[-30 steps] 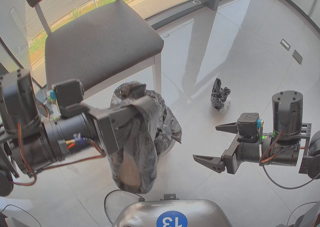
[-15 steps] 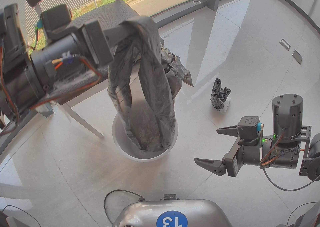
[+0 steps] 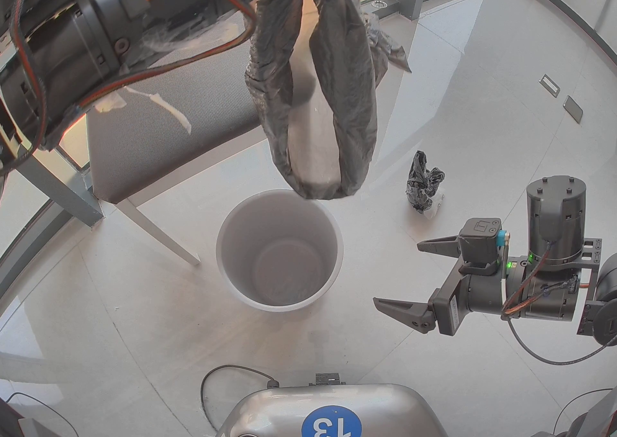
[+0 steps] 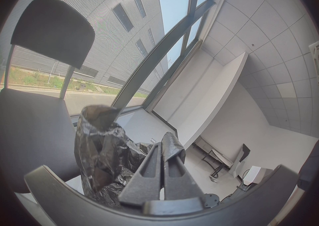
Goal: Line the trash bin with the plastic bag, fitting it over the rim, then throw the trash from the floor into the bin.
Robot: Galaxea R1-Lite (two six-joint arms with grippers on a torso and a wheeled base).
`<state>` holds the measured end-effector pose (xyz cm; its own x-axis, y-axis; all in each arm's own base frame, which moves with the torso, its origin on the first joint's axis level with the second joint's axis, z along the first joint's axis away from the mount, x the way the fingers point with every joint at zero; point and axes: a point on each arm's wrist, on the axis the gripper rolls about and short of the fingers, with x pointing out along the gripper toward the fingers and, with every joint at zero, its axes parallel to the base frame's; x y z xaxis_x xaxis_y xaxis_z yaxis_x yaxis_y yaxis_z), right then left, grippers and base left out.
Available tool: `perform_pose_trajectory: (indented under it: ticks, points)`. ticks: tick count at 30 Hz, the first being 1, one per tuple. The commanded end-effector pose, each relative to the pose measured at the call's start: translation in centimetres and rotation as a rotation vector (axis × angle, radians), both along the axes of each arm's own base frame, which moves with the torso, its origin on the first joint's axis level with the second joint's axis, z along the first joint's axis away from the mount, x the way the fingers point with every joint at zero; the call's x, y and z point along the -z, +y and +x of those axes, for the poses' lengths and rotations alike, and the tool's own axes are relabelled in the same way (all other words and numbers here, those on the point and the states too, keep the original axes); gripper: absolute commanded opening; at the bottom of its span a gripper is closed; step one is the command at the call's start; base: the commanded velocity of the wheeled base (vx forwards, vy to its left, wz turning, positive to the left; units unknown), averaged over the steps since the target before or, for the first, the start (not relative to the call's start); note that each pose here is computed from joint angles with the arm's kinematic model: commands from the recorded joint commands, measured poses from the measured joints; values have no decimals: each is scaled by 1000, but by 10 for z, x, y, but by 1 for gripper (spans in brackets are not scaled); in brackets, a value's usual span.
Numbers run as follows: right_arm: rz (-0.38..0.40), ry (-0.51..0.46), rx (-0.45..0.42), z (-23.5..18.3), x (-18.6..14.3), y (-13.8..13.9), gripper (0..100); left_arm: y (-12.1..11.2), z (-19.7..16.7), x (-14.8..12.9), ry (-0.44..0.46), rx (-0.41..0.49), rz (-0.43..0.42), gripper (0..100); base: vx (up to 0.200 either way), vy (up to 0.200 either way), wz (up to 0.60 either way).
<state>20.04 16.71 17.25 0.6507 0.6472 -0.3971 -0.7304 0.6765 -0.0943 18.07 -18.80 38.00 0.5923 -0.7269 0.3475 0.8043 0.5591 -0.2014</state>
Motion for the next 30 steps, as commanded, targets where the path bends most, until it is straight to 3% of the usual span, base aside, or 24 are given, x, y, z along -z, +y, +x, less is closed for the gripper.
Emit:
perform_pose_trajectory:
  ticks: [1, 11, 19, 25, 30]
  points:
    - [16, -21, 8, 3, -7, 1, 100, -12, 0, -1, 0, 32, -2, 0, 0, 0, 0]
    - [7, -67, 78, 28, -14, 11, 100, -18, -10, -13, -7, 86, -52, 0, 0, 0, 0]
    - [5, -75, 76, 40, -14, 25, 100, -21, -18, -21, -23, 118, -73, 0, 0, 0, 0]
    - [3, -114, 161, 54, -21, 29, 100, -21, -25, -23, 3, 142, -104, 0, 0, 0, 0]
    - [27, -140, 175, 58, -30, 29, 100, -21, -26, -22, 10, 138, -108, 0, 0, 0, 0]
